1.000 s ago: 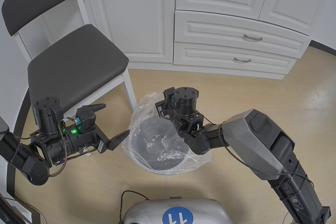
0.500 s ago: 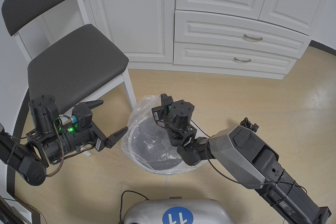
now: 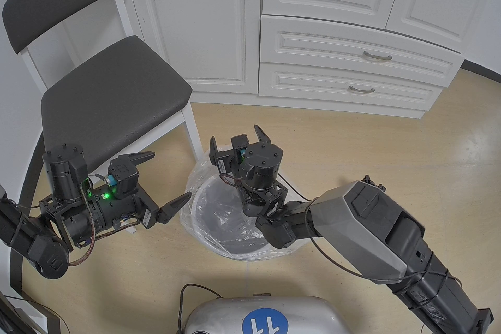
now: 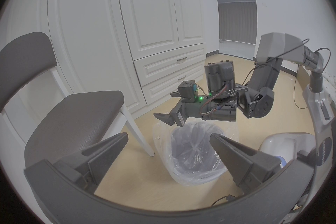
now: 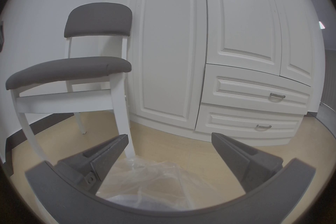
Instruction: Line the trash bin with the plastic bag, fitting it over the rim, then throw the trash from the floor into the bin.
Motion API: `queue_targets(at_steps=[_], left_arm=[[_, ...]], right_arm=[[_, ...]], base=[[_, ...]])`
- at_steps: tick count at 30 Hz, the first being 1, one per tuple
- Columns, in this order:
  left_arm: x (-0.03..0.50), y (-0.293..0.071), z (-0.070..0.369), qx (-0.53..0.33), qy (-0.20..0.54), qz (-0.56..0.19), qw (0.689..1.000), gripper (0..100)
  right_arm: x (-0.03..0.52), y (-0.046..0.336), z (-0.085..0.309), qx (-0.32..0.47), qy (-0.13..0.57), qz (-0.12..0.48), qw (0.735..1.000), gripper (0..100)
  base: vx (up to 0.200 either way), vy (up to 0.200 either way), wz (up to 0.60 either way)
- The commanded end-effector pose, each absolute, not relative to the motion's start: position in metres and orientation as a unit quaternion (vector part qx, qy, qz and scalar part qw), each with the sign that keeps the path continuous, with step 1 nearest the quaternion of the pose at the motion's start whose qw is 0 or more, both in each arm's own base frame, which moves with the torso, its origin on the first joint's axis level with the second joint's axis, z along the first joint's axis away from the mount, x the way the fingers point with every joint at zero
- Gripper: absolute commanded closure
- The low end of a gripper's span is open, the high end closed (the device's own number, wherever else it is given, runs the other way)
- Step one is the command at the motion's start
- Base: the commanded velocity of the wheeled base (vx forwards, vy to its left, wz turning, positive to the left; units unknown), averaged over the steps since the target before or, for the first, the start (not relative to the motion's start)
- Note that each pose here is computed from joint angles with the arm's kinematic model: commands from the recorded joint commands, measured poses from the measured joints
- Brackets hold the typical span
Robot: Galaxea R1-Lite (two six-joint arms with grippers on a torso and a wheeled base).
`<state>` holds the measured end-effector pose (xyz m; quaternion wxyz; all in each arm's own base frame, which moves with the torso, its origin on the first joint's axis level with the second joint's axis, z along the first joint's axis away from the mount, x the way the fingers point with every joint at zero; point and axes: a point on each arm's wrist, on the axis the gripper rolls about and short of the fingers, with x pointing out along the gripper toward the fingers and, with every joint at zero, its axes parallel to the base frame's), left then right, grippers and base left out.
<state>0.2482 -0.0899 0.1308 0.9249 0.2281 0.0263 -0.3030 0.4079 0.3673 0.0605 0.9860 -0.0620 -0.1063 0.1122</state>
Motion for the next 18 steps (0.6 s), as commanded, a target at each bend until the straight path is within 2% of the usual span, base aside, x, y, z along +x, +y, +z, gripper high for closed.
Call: queue_targets(at_steps=[1,4,7,13,18], left_arm=[[0.247,-0.09,0.131,0.228,0.025,-0.304,0.925,0],[0.247,-0.09,0.131,0.226,0.025,-0.305,0.925,0],[0.245,-0.096,0.13,0.224,0.03,-0.317,0.921,0],[0.246,-0.103,0.128,0.218,0.034,-0.329,0.918,0],[0.252,-0.113,0.121,0.196,0.086,-0.339,0.916,0]], right_arm=[[0.35,0.336,0.104,-0.121,-0.049,0.154,0.979,0],[0.327,0.318,0.115,-0.136,-0.036,0.177,0.974,0],[0.293,0.28,0.13,-0.14,-0.011,0.19,0.972,0],[0.273,0.242,0.132,-0.055,0.012,0.154,0.986,0],[0.26,0.226,0.118,-0.018,0.056,0.137,0.989,0]], base=[[0.0,0.0,0.0],[0.0,0.0,0.0],[0.0,0.0,0.0],[0.0,0.0,0.0],[0.0,0.0,0.0]])
